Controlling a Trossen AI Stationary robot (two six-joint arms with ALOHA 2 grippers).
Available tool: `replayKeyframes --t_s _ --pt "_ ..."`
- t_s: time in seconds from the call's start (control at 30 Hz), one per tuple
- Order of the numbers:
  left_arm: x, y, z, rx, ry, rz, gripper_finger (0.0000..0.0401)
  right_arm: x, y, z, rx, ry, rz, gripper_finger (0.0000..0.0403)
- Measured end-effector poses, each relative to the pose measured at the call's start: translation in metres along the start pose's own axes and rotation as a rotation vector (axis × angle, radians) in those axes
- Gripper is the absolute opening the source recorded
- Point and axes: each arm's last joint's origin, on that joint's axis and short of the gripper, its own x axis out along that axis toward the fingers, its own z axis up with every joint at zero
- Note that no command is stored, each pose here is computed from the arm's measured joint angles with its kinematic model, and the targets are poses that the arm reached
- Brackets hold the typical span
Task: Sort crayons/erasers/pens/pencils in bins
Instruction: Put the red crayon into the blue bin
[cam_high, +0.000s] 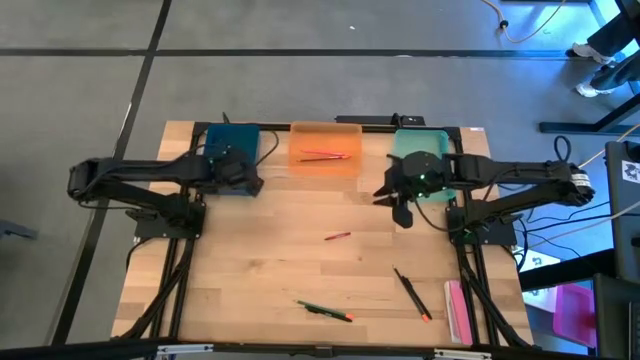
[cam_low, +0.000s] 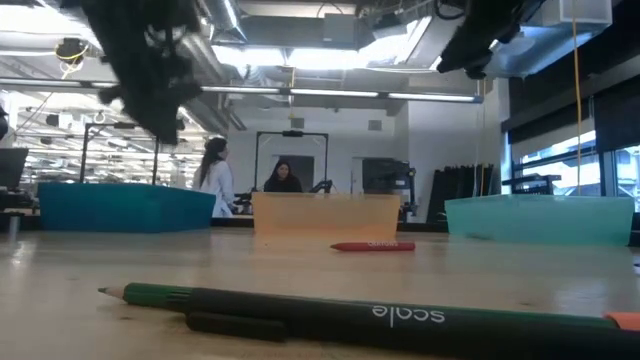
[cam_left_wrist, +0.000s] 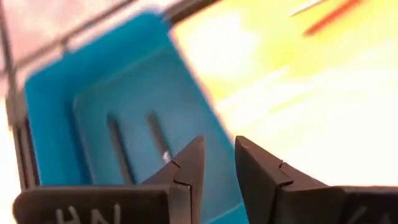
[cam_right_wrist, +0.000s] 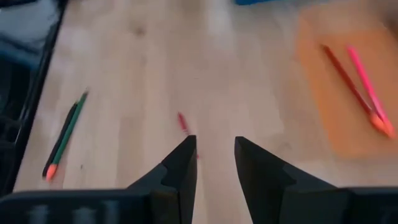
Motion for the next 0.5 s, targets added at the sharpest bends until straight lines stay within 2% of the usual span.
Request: replayKeyframes --t_s 0.2,0.37,0.5 --pt "-0.035 -0.023 0.013 0.214 -0.142 -0.17 0.008 0.036 0.01 0.002 -0.166 0.056 0.039 0.0113" --pt "-0.052 -0.041 0.012 0.269 -0.251 -0.307 0.008 0.072 0.011 -0.003 -0.262 0.131 0.052 0.0113" --pt "-0.061 -0.049 0.008 0.283 -0.283 -0.369 0.008 0.097 0.01 -0.007 -0.304 0.173 0.075 0.0113"
